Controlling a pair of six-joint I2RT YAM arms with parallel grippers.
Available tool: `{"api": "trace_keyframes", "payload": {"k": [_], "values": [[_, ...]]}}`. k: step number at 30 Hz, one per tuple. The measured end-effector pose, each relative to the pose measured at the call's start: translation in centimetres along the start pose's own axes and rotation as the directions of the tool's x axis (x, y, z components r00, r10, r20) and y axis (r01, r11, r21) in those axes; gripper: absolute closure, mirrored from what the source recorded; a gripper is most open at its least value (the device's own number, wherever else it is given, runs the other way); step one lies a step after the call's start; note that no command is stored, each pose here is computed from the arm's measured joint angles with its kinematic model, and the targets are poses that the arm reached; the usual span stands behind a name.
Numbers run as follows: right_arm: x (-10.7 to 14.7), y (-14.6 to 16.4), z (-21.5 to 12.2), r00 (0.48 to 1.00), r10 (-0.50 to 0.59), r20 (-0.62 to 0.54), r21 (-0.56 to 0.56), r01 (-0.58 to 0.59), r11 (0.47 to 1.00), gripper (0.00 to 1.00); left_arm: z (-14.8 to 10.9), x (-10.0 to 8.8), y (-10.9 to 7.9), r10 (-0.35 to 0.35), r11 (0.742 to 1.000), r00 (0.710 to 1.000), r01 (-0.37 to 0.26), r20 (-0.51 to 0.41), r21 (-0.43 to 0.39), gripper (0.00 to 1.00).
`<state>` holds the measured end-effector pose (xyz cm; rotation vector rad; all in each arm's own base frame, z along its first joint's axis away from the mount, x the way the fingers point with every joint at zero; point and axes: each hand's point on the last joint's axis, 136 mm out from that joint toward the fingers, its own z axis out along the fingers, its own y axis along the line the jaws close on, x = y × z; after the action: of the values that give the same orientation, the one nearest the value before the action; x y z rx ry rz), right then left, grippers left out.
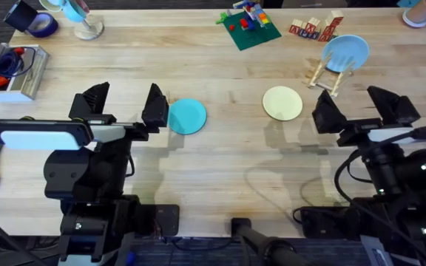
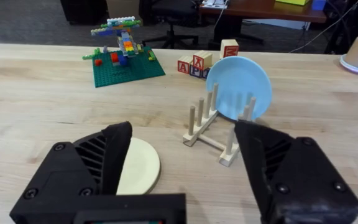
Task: Pick up the plates from the table one by one and place each into a slot on the dish rack.
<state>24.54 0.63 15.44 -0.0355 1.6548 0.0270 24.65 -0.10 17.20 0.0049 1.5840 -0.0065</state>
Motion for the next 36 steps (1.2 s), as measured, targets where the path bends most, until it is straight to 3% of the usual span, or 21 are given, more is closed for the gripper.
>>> {"api": "trace_keyframes", "payload": {"k": [12, 14, 21, 24, 27, 36], "values": [[0.1, 0.0, 0.0, 1.0, 0.0, -0.003, 0.0, 0.0, 1.0, 0.006, 0.0, 0.0, 0.0, 0.0, 1.0, 1.0, 0.0, 0.0, 0.0, 0.007], [0.0, 0.0, 0.0, 1.0, 0.005, -0.001, -0.002, -0.005, 1.0, 0.006, 0.0, -0.7, 0.0, -0.003, 1.0, 1.0, 0.003, 0.027, 0.0, 0.007], [0.9, 0.2, 0.1, 0.988, 0.143, -0.054, -0.007, -0.144, 0.99, 0.007, -0.1, -0.5, 0.2, -0.102, 0.995, 0.995, 0.102, 0.004, -0.013, 0.007], [0.9, 0.4, 0.2, 0.978, 0.182, -0.106, -0.008, -0.184, 0.983, 0.006, -0.3, -2.3, 0.5, -0.12, 0.992, 0.993, 0.12, 0.013, -0.029, 0.007], [-0.8, 0.6, 0.2, 0.969, 0.2, -0.142, -0.011, -0.204, 0.979, 0.007, -0.4, -4.3, 0.7, -0.132, 0.991, 0.991, 0.132, 0.0, -0.04, 0.008], [-7.3, 1.0, 2.7, 0.904, 0.226, -0.363, 0.01, -0.239, 0.971, 0.006, 2.6, -8.3, 0.4, -0.148, 0.989, 0.971, 0.141, -0.189, -0.048, 0.008]]}}
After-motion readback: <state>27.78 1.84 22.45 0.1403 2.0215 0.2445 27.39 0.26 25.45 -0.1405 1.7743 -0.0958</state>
